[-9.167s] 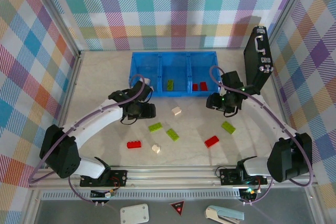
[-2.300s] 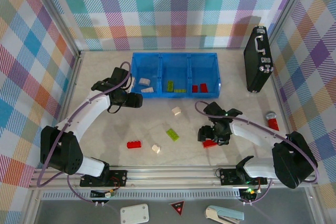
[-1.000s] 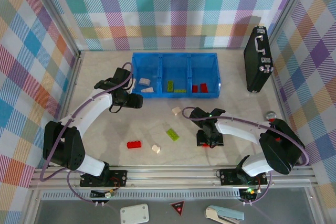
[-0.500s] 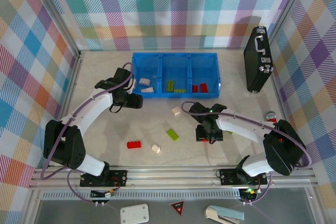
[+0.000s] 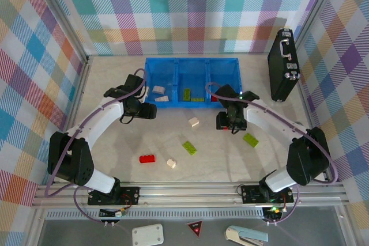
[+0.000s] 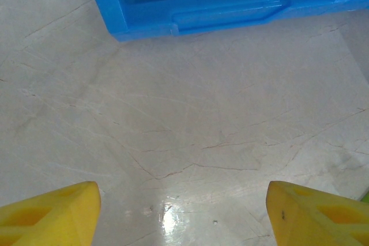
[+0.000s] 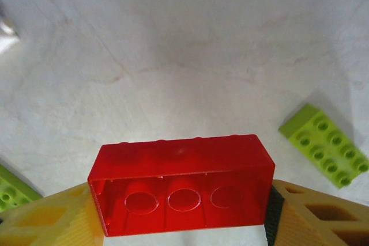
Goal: Sort the legos into containers by color
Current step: Place the lego in the container.
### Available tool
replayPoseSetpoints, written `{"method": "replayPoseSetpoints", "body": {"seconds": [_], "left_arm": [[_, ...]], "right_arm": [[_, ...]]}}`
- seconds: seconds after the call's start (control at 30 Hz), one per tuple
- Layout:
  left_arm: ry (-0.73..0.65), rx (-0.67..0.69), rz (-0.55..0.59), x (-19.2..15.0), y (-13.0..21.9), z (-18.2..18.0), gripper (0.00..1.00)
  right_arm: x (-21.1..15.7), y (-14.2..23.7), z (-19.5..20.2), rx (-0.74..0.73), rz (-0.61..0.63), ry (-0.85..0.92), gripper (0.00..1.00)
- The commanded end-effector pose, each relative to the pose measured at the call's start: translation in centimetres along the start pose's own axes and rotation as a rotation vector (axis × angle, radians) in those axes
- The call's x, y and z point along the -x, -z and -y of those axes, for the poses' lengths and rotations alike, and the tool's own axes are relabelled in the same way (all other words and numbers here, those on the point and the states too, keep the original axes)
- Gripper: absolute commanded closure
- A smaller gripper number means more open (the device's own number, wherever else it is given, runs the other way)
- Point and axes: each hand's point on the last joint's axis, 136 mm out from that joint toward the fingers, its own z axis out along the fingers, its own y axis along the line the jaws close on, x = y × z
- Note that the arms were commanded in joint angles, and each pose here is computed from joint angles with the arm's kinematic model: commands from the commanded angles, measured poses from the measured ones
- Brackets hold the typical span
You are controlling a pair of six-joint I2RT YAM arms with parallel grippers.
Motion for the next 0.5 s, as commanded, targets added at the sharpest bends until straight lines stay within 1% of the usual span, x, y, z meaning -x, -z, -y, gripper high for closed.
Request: {"method": "replayPoseSetpoints", "body": {"seconds": [0.0, 0.23, 0.47], "left_arm": [[-0.007, -0.001, -0.005, 0.0, 0.3, -0.3, 0.24], [-0.009, -0.004, -0.003, 0.0, 0.3, -0.3, 0.25], [-0.01, -0.002, -0.005, -0.1, 0.2, -0.3, 0.25]], "right_arm": [[2.2, 0.6, 0.1, 0.0, 0.017, 0.04, 0.33], [7.8, 0.9, -0.5, 0.011, 0.063, 0.053, 0.34], [13.4, -0.1, -0.8, 0.037, 0.084, 0.047, 0.34]]}}
